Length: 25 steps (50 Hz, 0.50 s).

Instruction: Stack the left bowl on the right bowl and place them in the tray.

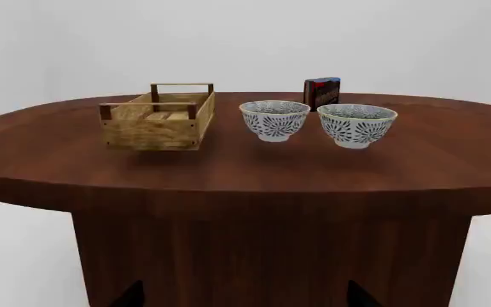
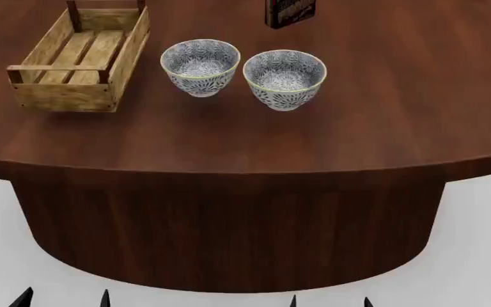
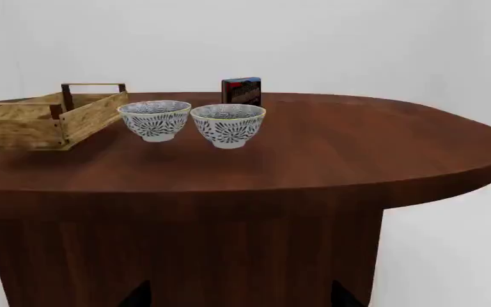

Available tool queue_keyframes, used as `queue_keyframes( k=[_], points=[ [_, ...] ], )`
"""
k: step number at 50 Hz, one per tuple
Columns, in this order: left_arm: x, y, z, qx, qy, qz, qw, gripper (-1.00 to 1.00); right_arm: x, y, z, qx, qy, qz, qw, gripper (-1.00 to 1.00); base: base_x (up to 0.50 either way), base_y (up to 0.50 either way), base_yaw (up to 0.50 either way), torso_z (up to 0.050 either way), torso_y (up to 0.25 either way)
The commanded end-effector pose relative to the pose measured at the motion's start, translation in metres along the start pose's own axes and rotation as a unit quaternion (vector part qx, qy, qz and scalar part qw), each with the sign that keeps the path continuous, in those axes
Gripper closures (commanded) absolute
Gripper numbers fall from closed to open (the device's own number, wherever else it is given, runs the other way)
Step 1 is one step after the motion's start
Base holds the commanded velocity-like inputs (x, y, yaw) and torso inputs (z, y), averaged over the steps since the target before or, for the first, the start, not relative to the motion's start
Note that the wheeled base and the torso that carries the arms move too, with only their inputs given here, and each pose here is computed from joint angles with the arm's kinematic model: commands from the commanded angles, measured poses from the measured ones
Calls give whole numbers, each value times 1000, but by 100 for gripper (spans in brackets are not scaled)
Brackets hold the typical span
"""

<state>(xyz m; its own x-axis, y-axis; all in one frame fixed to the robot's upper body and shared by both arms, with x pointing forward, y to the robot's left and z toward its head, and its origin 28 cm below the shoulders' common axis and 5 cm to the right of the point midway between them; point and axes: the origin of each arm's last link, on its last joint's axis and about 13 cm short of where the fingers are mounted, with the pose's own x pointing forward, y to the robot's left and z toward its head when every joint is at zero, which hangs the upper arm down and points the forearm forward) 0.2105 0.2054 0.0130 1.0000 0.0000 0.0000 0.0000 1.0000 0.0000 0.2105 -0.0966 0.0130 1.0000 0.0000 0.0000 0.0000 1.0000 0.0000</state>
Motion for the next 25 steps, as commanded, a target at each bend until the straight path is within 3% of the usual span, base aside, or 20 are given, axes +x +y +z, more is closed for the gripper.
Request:
queue_keyframes(
  k=[1,5,6,10,16,21,25],
  points=[
    [0,0,0,0,0,0,1000,-100,1,0,-1,0,0,0,1000,-100,0,0,0,0,0],
    [1,6,5,-18,-8,25,999,-100,-2,-1,-1,1,4,-5,1000,-100,0,0,0,0,0],
    [1,8,9,-71,8,28,997,-100,-4,-1,0,0,5,-12,1000,-100,0,0,0,0,0],
    [1,16,24,-104,13,40,994,-100,-8,-5,16,16,6,-26,1000,-100,0,0,0,0,0],
    [-1,26,54,-32,-8,67,997,-100,-12,-11,55,-38,-18,-38,998,-100,0,0,0,0,0],
    [-2,34,76,36,-49,92,994,-100,-15,-19,84,-42,-31,-46,998,-100,0,0,0,0,0],
    [-4,38,86,35,-54,96,993,-100,-18,-25,102,-53,-39,-60,996,-100,0,0,0,0,0]
  ],
)
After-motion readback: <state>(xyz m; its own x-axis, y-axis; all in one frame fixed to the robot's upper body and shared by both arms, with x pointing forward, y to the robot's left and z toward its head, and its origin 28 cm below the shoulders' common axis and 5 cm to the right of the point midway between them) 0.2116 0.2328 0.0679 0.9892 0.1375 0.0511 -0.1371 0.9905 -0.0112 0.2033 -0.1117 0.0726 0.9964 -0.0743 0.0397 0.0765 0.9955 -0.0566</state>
